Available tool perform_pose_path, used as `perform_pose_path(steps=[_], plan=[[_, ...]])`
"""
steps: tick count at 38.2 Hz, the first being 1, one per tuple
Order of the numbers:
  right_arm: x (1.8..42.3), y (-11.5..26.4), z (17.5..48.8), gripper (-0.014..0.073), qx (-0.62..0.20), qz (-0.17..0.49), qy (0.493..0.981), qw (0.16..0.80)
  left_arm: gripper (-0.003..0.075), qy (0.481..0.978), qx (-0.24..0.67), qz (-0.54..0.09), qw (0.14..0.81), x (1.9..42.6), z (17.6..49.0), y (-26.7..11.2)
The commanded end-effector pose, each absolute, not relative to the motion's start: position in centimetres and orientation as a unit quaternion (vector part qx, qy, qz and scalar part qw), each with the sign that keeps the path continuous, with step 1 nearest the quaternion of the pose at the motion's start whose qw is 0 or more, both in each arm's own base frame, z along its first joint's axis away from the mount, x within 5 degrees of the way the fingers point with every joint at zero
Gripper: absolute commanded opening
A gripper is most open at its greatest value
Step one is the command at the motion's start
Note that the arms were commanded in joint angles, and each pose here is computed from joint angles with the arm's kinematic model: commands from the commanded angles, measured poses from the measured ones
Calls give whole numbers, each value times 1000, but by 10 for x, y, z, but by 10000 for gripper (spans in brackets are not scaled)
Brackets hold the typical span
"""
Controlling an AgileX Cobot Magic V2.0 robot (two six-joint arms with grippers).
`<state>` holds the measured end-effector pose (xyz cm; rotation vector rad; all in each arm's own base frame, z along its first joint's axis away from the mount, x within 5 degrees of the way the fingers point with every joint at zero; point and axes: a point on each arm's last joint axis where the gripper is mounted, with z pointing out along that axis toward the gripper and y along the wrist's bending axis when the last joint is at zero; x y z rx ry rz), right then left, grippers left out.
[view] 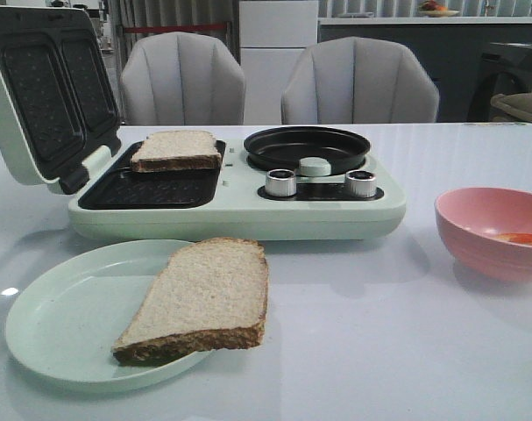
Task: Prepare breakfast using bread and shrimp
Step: 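Withdraw the left gripper away from the breakfast maker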
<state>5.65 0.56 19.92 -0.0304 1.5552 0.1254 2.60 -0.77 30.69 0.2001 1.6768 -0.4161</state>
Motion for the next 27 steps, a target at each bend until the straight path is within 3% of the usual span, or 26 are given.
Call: perform_pose_path(steps=[1,18,27], plan=[[54,5,210,143,-15,55,661,748,529,704,93,-205,673,28,317,-10],[54,5,210,143,-15,55,659,750,529,707,94,-204,670,29,314,-11],[48,5,243,143,-10,65,596,800,529,707,94,-204,670,29,314,-11]])
